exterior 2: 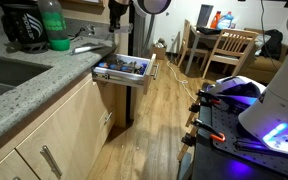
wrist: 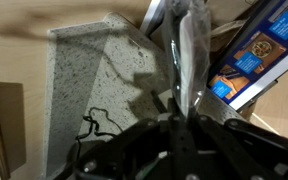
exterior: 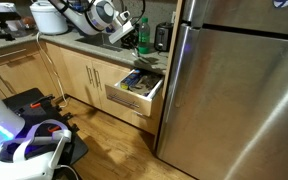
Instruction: Take the cutlery out of the drawer
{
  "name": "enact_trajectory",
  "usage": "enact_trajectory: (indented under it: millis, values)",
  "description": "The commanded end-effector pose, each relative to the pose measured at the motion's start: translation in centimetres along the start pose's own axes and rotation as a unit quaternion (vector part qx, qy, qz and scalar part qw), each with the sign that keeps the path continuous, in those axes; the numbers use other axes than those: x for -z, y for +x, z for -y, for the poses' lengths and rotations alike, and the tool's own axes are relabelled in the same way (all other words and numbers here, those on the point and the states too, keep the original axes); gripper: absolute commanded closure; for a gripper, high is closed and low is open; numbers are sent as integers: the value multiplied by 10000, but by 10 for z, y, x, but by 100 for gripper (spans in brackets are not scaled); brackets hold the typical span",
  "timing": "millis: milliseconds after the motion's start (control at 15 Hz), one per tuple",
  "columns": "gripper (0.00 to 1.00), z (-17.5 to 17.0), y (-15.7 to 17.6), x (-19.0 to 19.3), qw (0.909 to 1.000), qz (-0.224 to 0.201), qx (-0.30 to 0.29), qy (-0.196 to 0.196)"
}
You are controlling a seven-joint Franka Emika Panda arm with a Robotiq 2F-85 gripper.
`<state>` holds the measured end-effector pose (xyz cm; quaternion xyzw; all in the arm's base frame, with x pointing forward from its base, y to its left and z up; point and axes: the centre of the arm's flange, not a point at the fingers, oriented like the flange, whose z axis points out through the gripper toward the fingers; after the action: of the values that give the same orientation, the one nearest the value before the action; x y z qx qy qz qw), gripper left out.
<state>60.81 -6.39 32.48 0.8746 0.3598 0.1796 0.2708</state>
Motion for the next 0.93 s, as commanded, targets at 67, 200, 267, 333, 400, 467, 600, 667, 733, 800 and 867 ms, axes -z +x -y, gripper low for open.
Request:
enact_trajectory:
  millis: [67, 200, 267, 333, 400, 467, 600, 667, 733, 800, 867]
  values:
    - [93, 0, 2, 1, 9999, 38, -111, 24]
    - [93, 0, 2, 0, 9999, 48, -143, 26]
    - [93, 0, 2, 0, 9999, 50, -144, 26]
    - [93, 0, 2, 0, 9999, 52, -146, 26]
    - [93, 0, 2, 0, 9999, 53, -146, 27]
    - [97, -2, 2, -2, 10000, 30, -94, 6]
    - [97, -7, 5, -5, 9999, -97, 109, -90]
    - [97, -9, 6, -5, 9994, -206, 235, -130]
    - [96, -11, 6, -5, 9989, -275, 355, -139]
    - [96, -14, 5, -3, 9981, -362, 471, -165]
    - [96, -16, 4, -2, 9970, -480, 582, -180]
